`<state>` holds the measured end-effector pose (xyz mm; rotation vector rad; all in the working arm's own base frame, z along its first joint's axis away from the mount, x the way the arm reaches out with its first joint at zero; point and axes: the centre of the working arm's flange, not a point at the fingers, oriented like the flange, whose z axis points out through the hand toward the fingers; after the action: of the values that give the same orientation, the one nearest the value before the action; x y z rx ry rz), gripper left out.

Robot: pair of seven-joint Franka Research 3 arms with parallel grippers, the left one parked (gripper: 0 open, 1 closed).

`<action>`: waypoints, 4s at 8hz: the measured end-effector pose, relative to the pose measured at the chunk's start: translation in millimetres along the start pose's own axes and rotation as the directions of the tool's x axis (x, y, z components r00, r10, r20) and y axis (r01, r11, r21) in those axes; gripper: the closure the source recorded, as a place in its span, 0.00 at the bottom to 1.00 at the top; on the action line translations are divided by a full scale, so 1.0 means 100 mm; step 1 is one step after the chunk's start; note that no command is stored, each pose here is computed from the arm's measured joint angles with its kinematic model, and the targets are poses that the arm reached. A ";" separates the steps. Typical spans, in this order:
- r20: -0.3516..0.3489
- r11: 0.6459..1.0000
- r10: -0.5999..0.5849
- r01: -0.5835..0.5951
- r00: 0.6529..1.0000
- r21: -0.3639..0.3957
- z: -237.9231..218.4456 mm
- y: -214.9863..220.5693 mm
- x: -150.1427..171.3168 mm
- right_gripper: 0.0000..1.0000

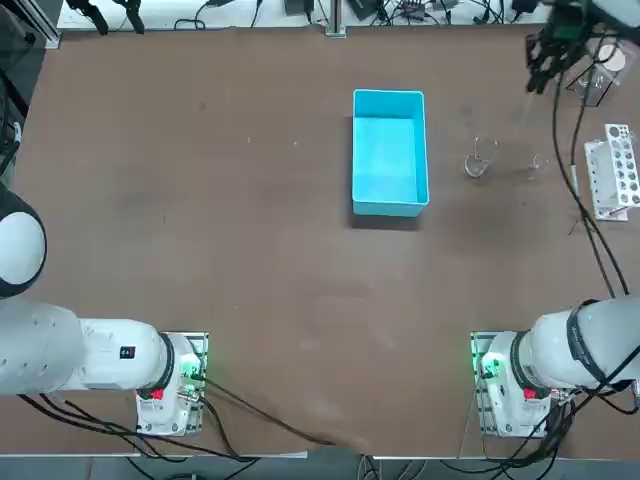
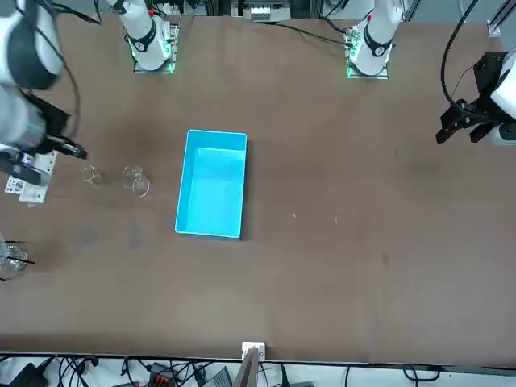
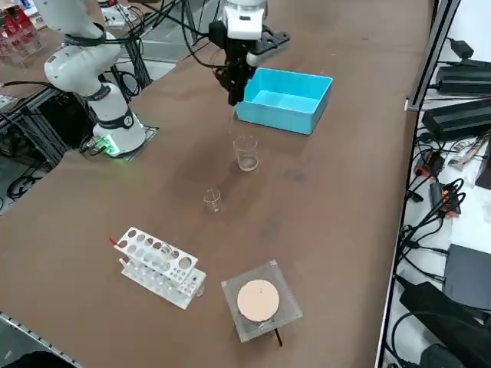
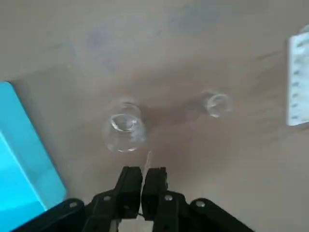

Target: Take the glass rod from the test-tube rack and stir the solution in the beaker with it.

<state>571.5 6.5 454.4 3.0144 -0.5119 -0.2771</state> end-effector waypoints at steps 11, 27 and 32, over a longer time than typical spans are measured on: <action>-0.126 0.989 0.120 -0.107 0.985 0.107 1.13 -0.02 -0.40 0.94; -0.214 0.945 0.273 -0.220 0.938 0.242 1.45 -0.26 -0.39 0.94; -0.228 0.939 0.291 -0.232 0.929 0.253 1.53 -0.20 -0.29 0.94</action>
<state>522.1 28.9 307.5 3.0669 -0.9654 0.2091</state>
